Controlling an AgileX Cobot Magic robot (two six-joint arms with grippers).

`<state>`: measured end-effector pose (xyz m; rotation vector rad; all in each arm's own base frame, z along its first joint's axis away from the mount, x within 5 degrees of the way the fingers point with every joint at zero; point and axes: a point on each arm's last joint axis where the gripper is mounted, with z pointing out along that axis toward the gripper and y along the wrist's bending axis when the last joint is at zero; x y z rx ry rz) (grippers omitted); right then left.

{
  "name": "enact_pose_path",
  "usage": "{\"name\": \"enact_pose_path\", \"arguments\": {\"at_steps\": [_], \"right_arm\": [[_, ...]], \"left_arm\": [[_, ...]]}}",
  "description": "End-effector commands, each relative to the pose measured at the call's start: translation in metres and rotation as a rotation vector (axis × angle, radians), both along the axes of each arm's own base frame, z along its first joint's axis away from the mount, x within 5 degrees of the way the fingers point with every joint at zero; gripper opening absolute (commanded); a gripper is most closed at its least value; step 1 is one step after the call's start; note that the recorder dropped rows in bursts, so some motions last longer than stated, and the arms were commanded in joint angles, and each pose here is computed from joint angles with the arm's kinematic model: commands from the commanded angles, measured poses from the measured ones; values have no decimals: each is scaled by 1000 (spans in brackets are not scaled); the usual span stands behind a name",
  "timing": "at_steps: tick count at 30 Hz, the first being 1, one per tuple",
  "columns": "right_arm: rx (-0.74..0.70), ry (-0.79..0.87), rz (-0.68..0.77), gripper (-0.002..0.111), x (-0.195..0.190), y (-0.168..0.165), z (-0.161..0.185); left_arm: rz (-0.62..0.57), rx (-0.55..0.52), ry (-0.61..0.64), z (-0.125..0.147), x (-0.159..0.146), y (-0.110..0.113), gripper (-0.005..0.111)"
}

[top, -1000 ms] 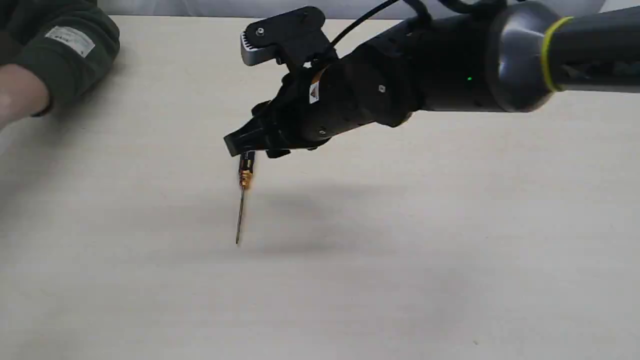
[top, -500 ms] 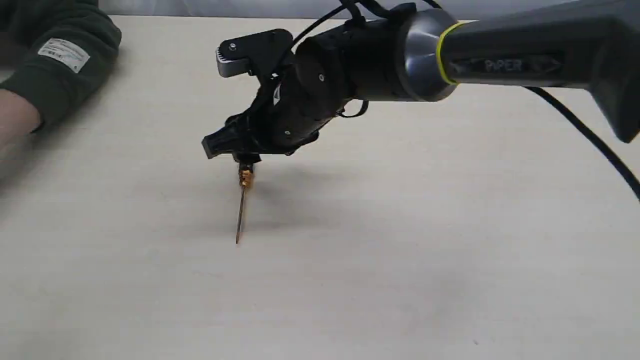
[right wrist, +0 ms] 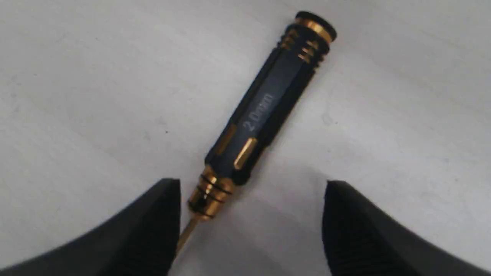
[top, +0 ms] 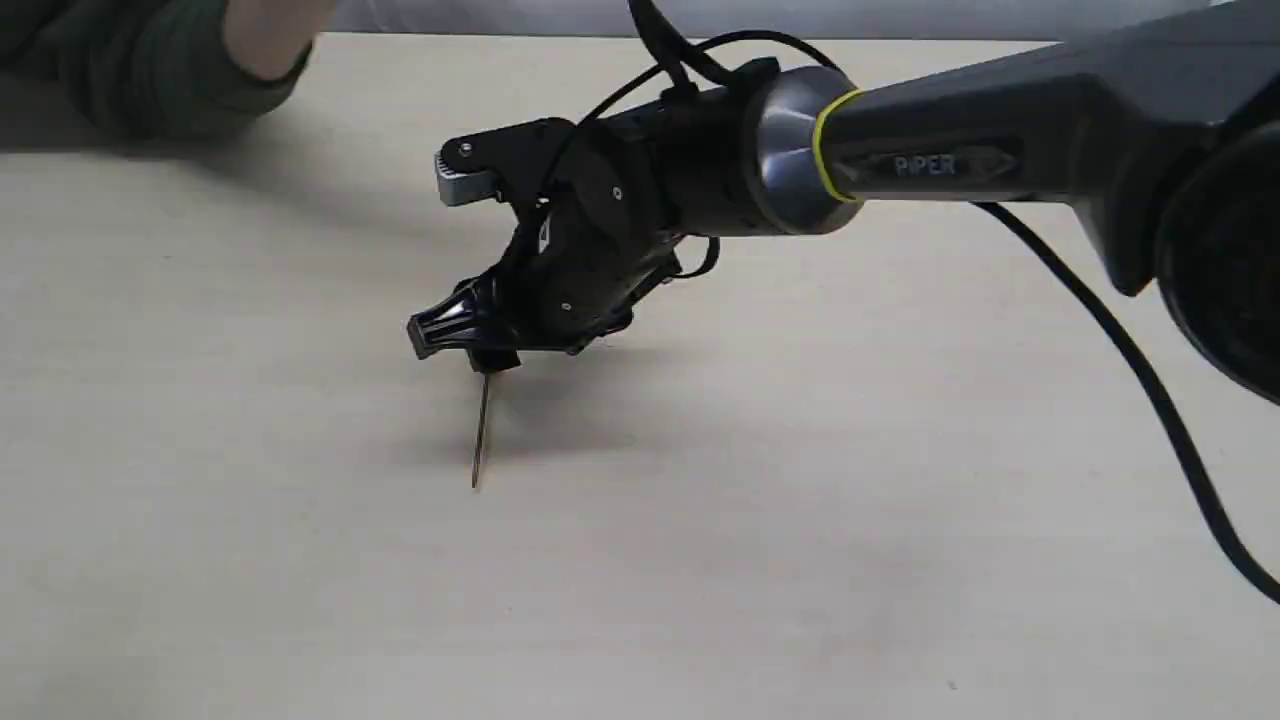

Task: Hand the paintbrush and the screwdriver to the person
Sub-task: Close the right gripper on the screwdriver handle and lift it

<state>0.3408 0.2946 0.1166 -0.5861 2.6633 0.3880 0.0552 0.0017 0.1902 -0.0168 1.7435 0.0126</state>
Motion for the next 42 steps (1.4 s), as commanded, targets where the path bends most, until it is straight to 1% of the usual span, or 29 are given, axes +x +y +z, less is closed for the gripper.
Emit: {"name": "enact_pose_path", "arguments": {"at_steps": [1, 9, 14, 19, 21, 23, 25, 26, 27, 29, 34, 37, 42], "right_arm": [[30, -20, -5, 57, 3, 4, 6], [41, -22, 13, 57, 8, 16, 20], [-4, 50, 20, 55, 12, 21, 7], [-24, 76, 11, 55, 13, 22, -8], [-30, 72, 12, 55, 14, 21, -10], [-35, 67, 11, 50, 14, 21, -11], [-34, 64, 12, 38, 14, 21, -10], [-37, 62, 14, 35, 15, 21, -11], [-47, 54, 21, 28, 15, 20, -11], [-62, 47, 32, 20, 15, 19, -11], [-99, 40, 51, 6, 16, 16, -12], [-104, 41, 55, 4, 15, 15, -8], [-87, 4, 82, 4, 12, 16, 17]], "left_arm": [[-7, -5, -11, 0, 0, 0, 0], [-7, -5, -11, 0, 0, 0, 0], [-7, -5, -11, 0, 0, 0, 0], [-7, -7, -9, 0, 0, -1, 0], [-7, -7, -9, 0, 0, -1, 0], [-7, -5, -9, 0, 0, 0, 0], [-7, -5, -9, 0, 0, 0, 0], [-7, -5, -9, 0, 0, 0, 0], [-7, -5, -9, 0, 0, 0, 0], [-7, -5, -9, 0, 0, 0, 0], [-7, -5, -9, 0, 0, 0, 0], [-7, -5, -9, 0, 0, 0, 0], [-7, -5, -9, 0, 0, 0, 0]]}}
